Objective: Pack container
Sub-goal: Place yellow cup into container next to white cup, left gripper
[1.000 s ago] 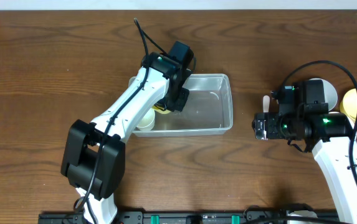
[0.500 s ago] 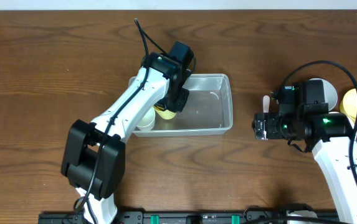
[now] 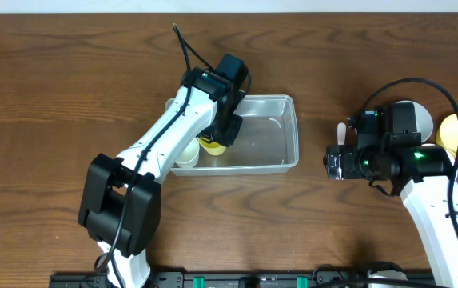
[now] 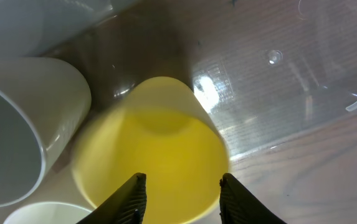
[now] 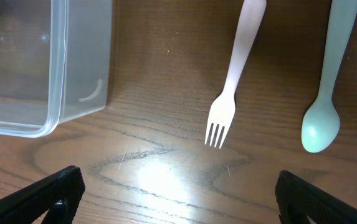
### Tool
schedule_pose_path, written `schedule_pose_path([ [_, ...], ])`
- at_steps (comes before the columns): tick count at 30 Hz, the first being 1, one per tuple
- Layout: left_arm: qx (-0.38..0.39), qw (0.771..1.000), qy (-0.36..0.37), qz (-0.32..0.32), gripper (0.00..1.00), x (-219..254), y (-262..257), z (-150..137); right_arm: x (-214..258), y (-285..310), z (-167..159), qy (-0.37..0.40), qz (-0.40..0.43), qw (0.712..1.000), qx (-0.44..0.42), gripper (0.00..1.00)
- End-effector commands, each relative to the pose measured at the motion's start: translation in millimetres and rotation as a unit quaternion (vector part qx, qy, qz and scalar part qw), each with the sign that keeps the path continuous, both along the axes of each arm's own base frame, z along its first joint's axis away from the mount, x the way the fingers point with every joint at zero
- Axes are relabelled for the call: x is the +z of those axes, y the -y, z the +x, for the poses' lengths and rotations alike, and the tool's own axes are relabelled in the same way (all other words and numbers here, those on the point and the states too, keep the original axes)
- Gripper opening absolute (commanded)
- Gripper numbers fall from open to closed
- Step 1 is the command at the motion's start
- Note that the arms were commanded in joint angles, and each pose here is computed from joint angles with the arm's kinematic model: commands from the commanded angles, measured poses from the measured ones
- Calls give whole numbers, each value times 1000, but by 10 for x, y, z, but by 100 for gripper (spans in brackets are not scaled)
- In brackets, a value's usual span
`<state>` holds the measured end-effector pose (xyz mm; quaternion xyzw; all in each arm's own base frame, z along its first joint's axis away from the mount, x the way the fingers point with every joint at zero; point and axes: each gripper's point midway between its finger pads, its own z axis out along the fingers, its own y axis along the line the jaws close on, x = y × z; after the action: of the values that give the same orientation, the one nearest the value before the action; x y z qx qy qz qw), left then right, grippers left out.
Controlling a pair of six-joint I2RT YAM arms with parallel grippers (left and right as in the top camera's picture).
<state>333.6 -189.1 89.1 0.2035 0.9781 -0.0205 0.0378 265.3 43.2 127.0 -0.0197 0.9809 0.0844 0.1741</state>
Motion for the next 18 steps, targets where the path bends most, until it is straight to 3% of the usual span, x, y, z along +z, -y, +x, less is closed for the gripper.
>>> schedule_pose_path([
  [1,2,1000,-4,8,41,-34,-32,19,41,-3,31,3,8,1000,-8,99],
  [11,2,1000,4,4,47,49,-33,20,43,-3,33,4,8,1000,-8,99],
  [18,9,995,97,-2,57,695,-128,131,65,-21,77,10,21,999,-27,99],
])
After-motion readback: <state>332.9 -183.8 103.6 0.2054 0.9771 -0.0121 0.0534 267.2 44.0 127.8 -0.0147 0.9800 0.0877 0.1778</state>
